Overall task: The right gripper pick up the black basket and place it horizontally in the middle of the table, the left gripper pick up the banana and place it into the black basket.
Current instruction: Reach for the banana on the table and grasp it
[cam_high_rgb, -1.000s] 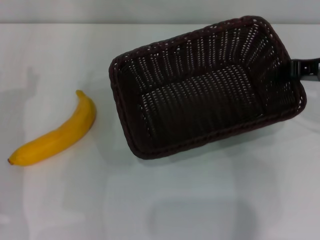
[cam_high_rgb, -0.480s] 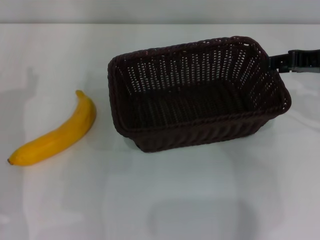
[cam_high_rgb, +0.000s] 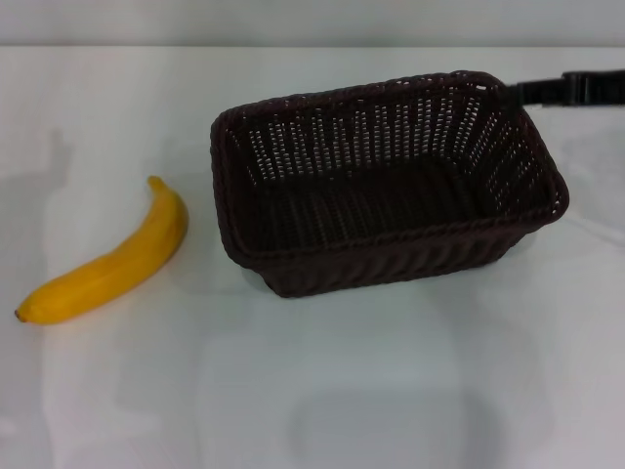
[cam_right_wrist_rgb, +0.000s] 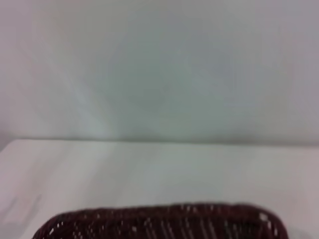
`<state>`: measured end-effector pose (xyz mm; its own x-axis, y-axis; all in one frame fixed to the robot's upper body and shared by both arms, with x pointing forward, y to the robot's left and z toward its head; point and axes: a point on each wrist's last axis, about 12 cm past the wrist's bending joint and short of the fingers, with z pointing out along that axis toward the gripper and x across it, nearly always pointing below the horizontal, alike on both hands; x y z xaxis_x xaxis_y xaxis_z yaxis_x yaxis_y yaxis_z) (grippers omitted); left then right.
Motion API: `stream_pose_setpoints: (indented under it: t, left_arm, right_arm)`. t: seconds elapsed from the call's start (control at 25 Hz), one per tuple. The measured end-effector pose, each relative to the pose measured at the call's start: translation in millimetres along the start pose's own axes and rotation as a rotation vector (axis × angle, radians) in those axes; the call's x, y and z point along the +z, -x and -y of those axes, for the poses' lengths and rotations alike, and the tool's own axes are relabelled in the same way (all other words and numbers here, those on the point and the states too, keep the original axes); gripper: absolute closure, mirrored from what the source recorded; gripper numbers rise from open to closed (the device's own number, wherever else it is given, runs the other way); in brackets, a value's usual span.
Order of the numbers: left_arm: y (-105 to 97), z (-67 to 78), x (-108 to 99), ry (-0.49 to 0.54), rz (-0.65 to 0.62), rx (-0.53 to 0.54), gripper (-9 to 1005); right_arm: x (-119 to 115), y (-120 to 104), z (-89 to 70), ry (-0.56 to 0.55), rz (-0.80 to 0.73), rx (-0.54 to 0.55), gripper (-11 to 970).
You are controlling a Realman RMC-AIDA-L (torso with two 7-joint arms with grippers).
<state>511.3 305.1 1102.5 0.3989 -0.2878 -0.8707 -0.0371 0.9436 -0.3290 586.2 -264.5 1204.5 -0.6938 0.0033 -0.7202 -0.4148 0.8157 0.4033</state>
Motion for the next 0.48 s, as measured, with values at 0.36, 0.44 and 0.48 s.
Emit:
stream_pose_setpoints:
  t: [0.36, 0.44, 0.48]
  left_arm:
    - [-0.4, 0.7, -2.1, 0.0, -0.004, -0.004, 107]
    - [-0.1, 1.6, -2.7, -0.002, -0.004, -0.007, 107]
    - [0.1, 2.2, -2.8, -0.004, -0.003, -0.007, 107]
  right_arm:
    - [-6.8, 6.9, 17.6, -0.071, 0.205, -0.2, 175]
    - [-7.5, 5.9, 23.4, -0.081, 0.234, -0.219, 142]
    - [-7.5, 5.9, 23.4, -0.081, 0.234, -0.219, 136]
